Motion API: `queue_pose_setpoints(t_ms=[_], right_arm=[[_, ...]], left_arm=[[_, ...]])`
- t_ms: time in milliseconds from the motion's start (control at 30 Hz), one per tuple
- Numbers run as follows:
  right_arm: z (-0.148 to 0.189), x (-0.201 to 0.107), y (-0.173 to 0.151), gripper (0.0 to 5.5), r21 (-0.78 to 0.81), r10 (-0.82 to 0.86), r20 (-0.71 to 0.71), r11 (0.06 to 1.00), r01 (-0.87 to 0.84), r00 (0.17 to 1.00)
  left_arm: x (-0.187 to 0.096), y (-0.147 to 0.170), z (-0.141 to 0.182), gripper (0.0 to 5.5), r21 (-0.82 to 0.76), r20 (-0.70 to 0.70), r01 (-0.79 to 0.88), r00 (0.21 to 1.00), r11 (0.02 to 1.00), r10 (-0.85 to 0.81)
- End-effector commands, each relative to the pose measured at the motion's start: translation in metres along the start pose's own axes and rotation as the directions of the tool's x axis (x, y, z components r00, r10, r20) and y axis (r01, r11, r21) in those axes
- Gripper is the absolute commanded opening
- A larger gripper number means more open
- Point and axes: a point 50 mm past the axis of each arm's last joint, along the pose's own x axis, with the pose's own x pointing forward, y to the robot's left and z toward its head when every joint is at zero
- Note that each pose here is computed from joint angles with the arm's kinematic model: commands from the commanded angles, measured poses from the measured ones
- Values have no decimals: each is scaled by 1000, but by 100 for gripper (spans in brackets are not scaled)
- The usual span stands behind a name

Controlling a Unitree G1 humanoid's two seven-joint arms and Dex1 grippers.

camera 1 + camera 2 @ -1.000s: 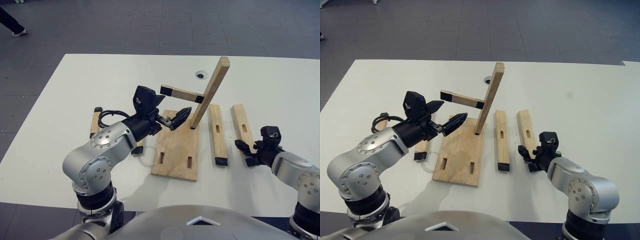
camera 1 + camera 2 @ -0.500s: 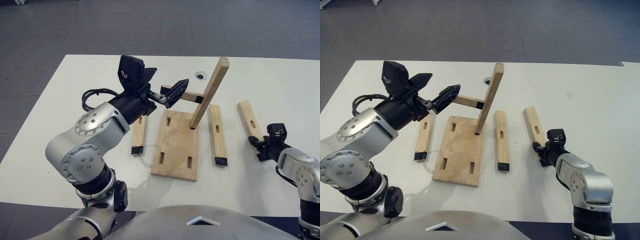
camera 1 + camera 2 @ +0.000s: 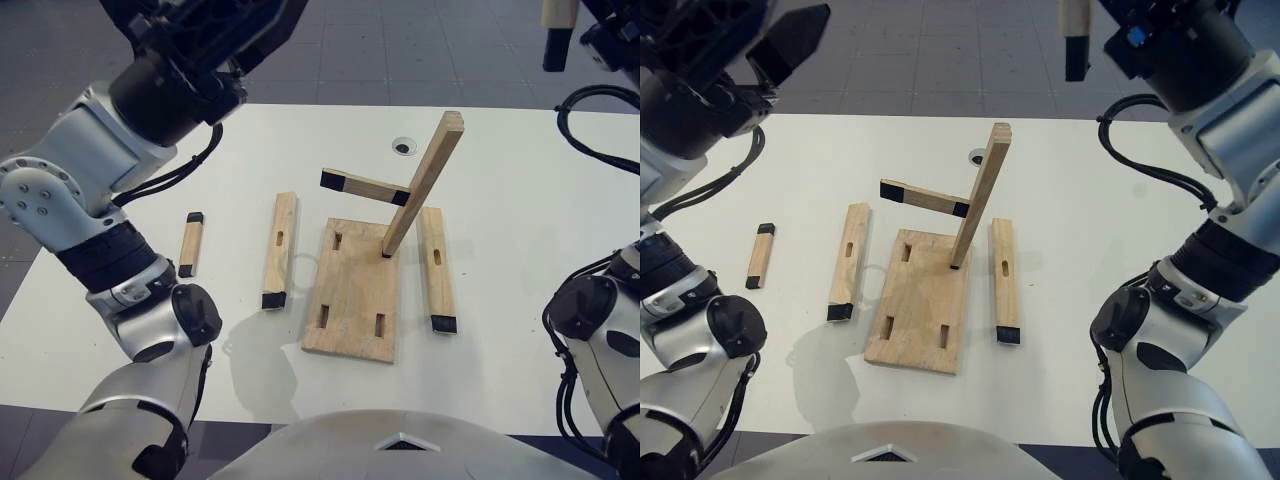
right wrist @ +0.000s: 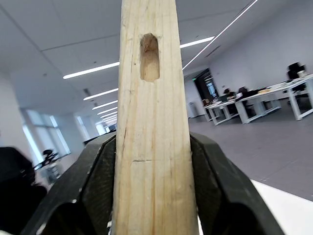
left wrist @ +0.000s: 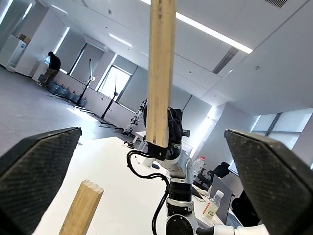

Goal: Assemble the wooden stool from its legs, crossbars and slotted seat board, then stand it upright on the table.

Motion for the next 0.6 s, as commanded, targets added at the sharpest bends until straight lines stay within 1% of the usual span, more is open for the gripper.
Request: queue_pose_setpoints(t_ms=[33, 100, 233, 467, 600], right_arm=[[-11, 10, 16, 203, 29, 140, -143, 990, -137, 980], [-19, 15, 17, 203, 52, 174, -197, 985, -167, 965], [-36, 29, 20, 203, 69, 215, -281, 977, -204, 935], [-47, 40, 19, 203, 69, 238, -330, 971, -228, 914], [-55, 43, 23, 203, 96, 277, -354, 961, -260, 893]], left_arm=[[4, -5, 3, 550, -10, -37, 65, 997, 998, -65], [6, -7, 2, 550, -21, -70, 98, 993, 995, -99], [21, -12, -3, 550, -52, -133, 168, 976, 984, -174], [36, -14, -26, 550, -107, -203, 196, 955, 975, -215], [37, -15, -31, 550, -115, -221, 184, 953, 976, -206]])
